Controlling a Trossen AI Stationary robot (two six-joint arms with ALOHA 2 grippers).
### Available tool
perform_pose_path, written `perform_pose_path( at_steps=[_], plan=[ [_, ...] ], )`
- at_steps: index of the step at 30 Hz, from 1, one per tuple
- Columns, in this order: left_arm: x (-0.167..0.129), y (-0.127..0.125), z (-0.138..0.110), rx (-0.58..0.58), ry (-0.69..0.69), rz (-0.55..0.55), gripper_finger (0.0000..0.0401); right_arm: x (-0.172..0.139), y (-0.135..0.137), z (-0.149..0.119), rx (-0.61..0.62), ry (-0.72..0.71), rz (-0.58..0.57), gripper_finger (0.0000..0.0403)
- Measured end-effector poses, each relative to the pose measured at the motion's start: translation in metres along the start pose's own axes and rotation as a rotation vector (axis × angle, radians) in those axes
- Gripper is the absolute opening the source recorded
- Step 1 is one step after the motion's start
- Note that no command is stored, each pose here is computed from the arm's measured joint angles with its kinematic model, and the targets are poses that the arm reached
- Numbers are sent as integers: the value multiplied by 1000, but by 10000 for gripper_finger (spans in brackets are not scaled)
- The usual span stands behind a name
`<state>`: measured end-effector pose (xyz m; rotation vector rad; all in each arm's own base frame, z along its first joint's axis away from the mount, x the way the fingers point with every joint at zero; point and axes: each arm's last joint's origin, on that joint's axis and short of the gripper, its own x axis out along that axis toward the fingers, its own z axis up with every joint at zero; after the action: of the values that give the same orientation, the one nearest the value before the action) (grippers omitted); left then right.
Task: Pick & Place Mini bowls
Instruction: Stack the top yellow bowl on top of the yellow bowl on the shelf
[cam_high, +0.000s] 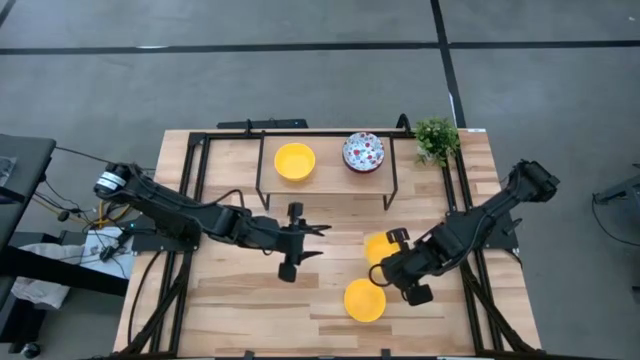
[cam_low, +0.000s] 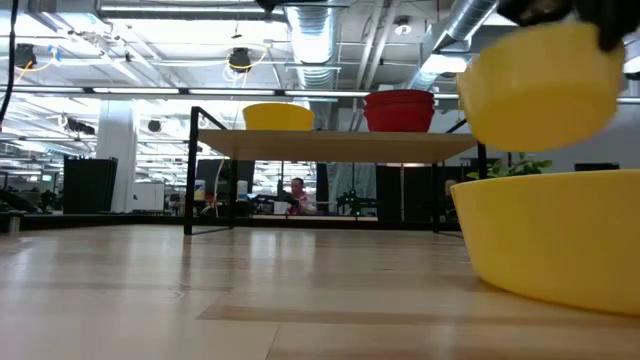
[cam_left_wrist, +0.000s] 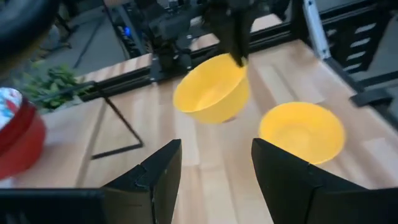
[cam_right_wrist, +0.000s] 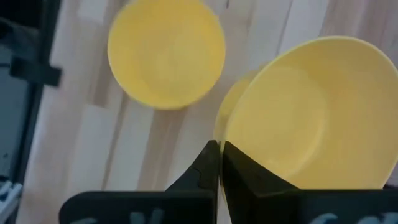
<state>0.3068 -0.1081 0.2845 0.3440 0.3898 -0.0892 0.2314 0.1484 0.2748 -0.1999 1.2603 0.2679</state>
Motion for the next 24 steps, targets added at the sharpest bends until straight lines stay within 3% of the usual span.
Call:
perform_pose_path(
  at_steps=[12,24],
  plan=[
    [0,3,0,334,29,106,195,-37,-21,32,11,-192,8,1],
    [0,4,3,565,19,115,195,-42,-31,41,12,-256,27,1]
  ],
)
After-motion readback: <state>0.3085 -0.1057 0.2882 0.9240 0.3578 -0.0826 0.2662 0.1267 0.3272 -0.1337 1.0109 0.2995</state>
